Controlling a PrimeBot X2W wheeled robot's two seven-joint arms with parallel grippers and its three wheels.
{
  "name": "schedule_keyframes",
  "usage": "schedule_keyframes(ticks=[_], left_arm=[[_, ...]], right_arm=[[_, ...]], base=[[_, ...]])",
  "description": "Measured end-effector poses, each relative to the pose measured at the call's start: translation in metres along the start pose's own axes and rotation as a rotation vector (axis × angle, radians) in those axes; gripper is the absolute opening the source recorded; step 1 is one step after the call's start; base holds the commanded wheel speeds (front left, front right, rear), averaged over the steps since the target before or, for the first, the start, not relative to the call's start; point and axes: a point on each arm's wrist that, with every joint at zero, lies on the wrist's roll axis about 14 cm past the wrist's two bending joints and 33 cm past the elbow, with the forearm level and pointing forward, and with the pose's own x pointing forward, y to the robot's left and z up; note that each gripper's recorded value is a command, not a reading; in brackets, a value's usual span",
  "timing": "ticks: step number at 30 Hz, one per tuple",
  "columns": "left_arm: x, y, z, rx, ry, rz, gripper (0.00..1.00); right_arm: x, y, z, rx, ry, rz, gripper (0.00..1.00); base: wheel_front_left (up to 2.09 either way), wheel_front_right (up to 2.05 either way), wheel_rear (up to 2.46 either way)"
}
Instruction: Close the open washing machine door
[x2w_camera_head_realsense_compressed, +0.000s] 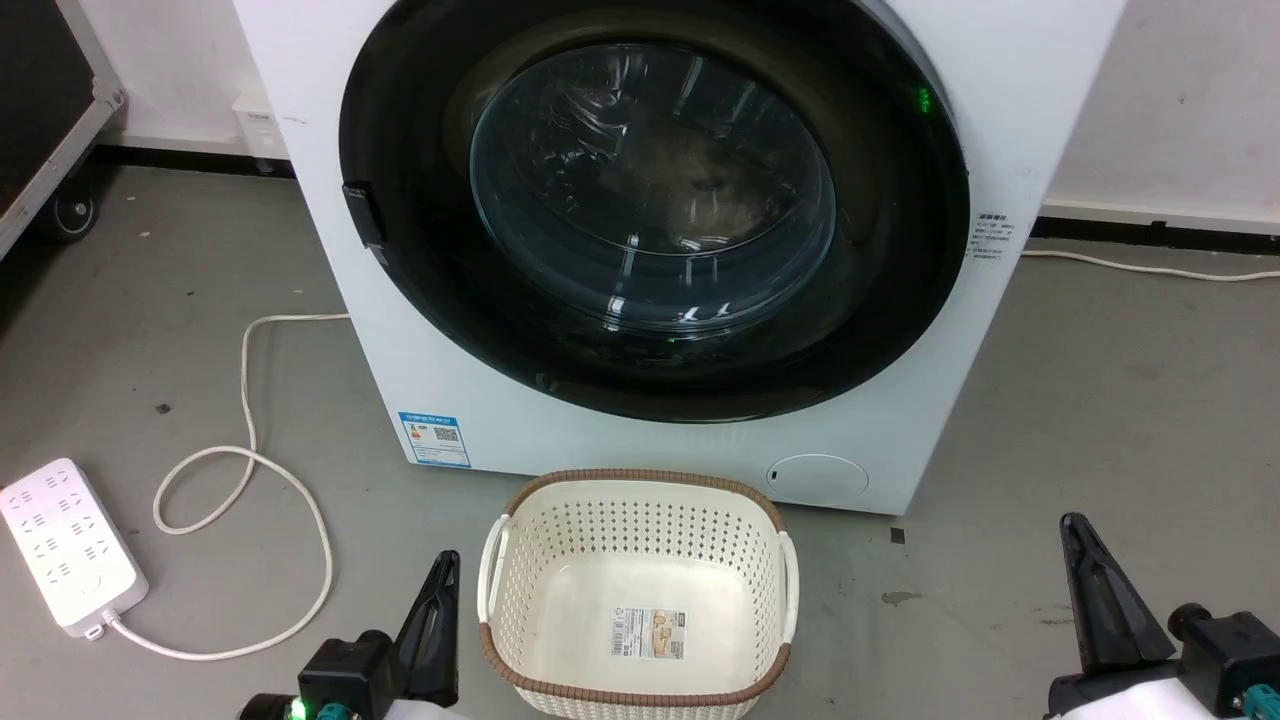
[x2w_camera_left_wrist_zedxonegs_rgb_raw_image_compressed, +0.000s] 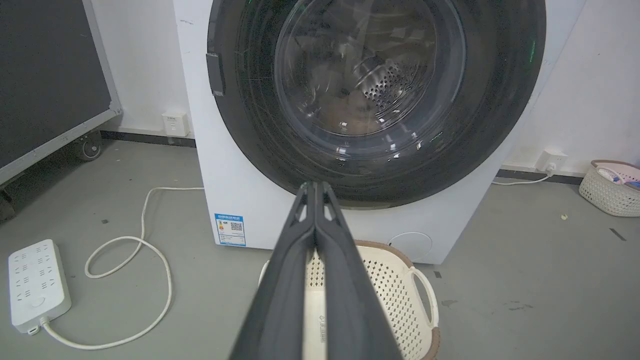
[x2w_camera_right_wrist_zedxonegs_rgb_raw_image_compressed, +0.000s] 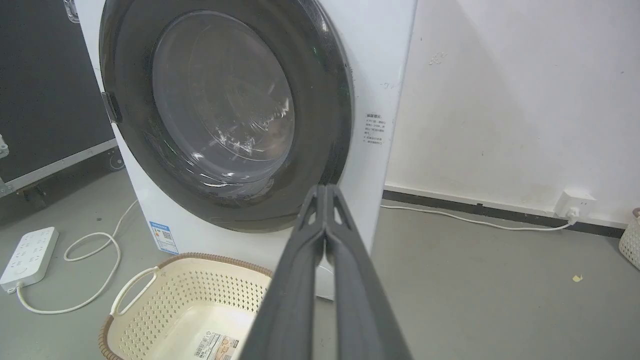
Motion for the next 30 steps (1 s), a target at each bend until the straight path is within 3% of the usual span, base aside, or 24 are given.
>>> schedule_keyframes(ticks=[30], left_arm=[[0.005, 0.007, 0.005, 0.047, 0.028, 0.016, 0.00]], right_arm=[[0.003, 0.011, -0.007, 0.003, 0.064, 0.032, 0.00]], base=[[0.00, 0.00, 0.00]])
